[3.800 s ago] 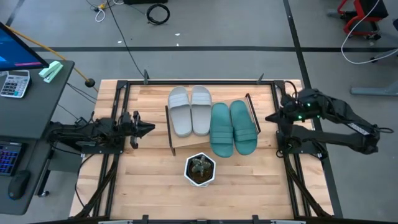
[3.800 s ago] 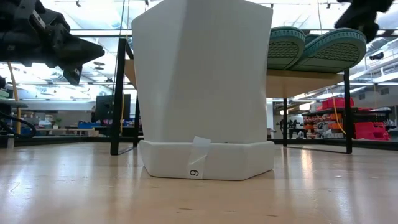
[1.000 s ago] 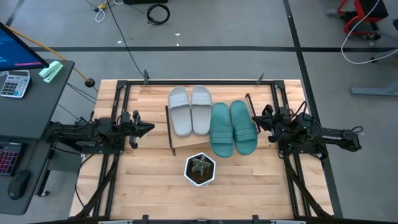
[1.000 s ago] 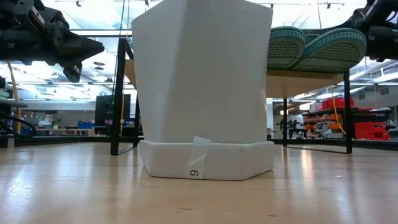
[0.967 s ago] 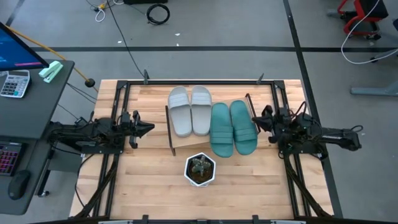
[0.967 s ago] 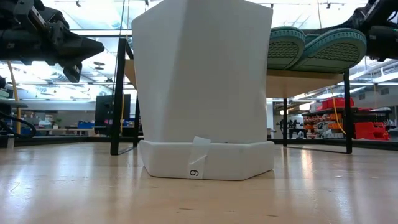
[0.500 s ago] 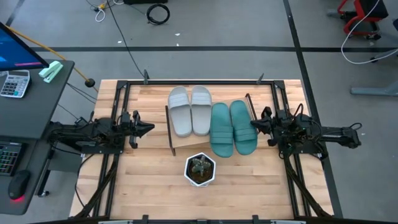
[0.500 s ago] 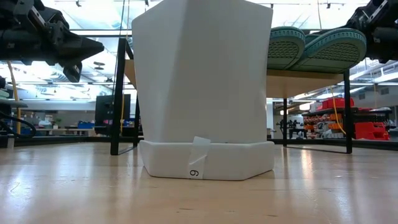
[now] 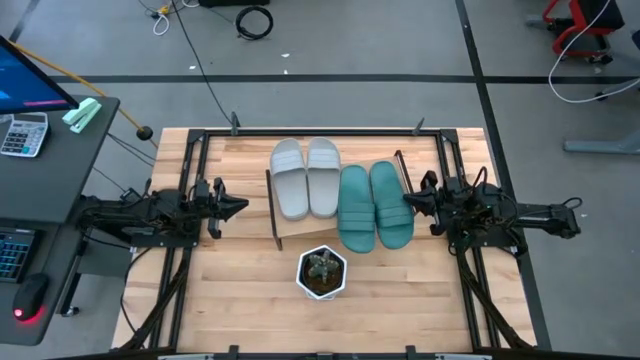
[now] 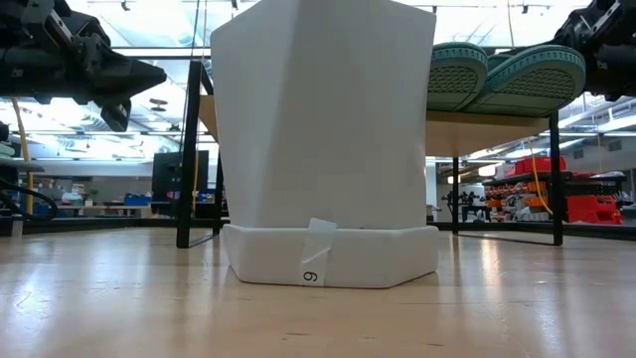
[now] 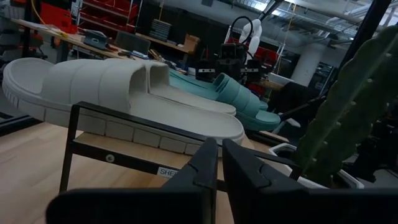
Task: Pick and place slides into the shelf
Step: Return to Home Position
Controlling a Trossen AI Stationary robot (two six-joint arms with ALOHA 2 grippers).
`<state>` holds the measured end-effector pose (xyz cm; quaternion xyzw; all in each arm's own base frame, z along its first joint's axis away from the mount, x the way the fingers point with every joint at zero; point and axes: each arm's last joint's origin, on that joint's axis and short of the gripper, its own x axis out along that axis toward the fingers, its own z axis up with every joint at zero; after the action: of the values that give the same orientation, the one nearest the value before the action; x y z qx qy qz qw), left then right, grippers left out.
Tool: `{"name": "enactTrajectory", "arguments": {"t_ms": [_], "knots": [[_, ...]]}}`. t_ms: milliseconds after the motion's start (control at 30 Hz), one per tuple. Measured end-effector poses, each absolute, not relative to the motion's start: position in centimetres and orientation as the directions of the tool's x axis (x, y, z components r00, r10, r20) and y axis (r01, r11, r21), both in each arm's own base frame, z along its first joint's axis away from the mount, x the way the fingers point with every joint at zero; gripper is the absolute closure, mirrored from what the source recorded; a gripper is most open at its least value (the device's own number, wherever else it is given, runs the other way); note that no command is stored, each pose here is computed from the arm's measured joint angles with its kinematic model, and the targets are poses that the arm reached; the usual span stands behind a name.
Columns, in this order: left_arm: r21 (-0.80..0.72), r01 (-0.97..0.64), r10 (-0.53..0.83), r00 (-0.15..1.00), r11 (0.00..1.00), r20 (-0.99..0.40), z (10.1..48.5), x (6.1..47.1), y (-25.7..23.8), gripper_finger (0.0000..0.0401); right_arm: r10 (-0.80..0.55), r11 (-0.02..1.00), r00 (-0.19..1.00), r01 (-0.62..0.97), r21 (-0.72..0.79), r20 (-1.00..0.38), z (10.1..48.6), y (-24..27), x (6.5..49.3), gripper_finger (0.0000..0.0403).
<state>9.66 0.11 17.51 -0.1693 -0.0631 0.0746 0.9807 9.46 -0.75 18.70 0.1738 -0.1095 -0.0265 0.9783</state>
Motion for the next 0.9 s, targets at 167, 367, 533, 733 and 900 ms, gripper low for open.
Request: {"name": "enactTrajectory", "arguments": {"t_ms": [167, 367, 533, 733, 900], "knots": [[-0.342, -0.125, 0.168, 0.981, 0.932, 0.098, 17.51, 9.66, 0.11, 0.0378, -0.089, 0.937, 0.973, 0.009, 0.350, 0.214, 19.00, -0.74, 9.38, 0.0384], [-0.342, -0.125, 0.168, 0.981, 0.931, 0.099, 17.51, 9.66, 0.11, 0.0372, -0.089, 0.935, 0.978, 0.017, 0.355, 0.188, 18.75, -0.74, 9.44, 0.0386], [-0.341, -0.125, 0.168, 0.981, 0.932, 0.098, 17.51, 9.66, 0.11, 0.0364, -0.089, 0.935, 0.982, 0.024, 0.355, 0.168, 18.59, -0.75, 9.46, 0.0385], [-0.342, -0.125, 0.168, 0.981, 0.932, 0.098, 17.51, 9.66, 0.11, 0.0364, -0.089, 0.935, 0.982, 0.025, 0.355, 0.167, 18.58, -0.75, 9.47, 0.0385], [-0.342, -0.125, 0.168, 0.981, 0.931, 0.099, 17.51, 9.66, 0.11, 0.0373, -0.090, 0.935, 0.982, 0.025, 0.354, 0.167, 18.59, -0.75, 9.47, 0.0386]]}}
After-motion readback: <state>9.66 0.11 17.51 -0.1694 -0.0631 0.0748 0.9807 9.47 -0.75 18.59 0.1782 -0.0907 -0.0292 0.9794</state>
